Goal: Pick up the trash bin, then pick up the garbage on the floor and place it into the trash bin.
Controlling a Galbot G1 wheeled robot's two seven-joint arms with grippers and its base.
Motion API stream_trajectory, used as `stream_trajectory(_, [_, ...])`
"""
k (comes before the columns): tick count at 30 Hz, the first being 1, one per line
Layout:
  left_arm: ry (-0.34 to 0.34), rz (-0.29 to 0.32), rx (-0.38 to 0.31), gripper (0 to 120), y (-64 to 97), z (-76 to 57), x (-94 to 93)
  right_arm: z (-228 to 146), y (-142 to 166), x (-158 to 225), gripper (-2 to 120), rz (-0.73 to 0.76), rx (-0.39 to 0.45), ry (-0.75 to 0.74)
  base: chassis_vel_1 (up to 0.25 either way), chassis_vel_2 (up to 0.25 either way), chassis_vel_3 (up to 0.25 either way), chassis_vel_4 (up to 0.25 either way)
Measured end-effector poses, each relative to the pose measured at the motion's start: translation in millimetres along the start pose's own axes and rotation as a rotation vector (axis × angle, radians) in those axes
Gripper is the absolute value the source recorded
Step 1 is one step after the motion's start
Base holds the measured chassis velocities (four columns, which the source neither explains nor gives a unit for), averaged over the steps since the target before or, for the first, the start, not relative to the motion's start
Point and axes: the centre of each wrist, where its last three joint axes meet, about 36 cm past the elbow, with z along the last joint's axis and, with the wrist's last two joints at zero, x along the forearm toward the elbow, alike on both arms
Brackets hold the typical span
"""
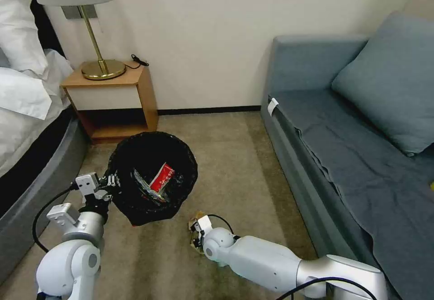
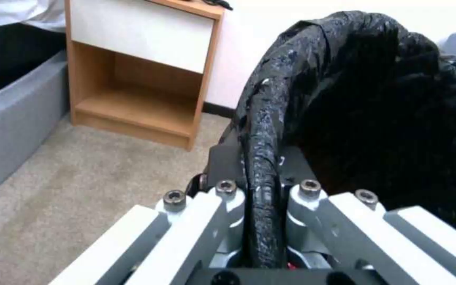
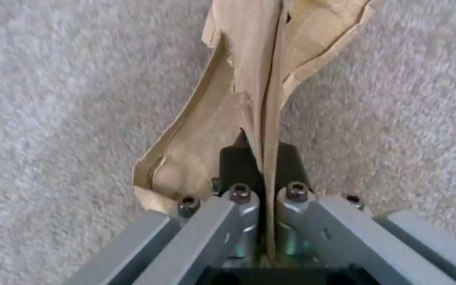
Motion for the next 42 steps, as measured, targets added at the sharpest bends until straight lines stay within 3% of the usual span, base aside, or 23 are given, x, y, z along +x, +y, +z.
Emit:
stream_trajectory(12, [0.020, 0.003, -0.020, 5, 5.3, 3.0, -2.0, -23, -25, 39, 0, 0.030, -0.061, -0.100, 0.000, 0.000, 0.000, 0.000])
stream_trajectory(25, [0.057, -0.043, -0.021, 5, 25.9, 11.5, -9.5, -49, -115, 90, 0, 0.160, -0.178, -0.242, 0.000, 0.000, 0.000, 0.000])
stream_trajectory(28, [0.077, -0.053, -0.013, 5, 28.6, 17.6, -12.3, -72, -143, 119, 0, 0.190, -0.195, -0.336, 0.000, 0.000, 0.000, 0.000])
stream_trajectory(33, [0.103, -0.049, -0.014, 5, 29.0, 26.2, -16.1, -97, -161, 154, 0, 0.182, -0.187, -0.465, 0.000, 0.000, 0.000, 0.000])
stream_trajectory(39, [0.124, -0.037, -0.013, 5, 25.3, 33.5, -19.5, -124, -160, 197, 0, 0.130, -0.165, -0.610, 0.000, 0.000, 0.000, 0.000])
stream_trajectory(42, [0.138, -0.024, -0.006, 5, 17.9, 38.2, -22.8, -138, -141, 231, 0, 0.046, -0.134, -0.715, 0.000, 0.000, 0.000, 0.000])
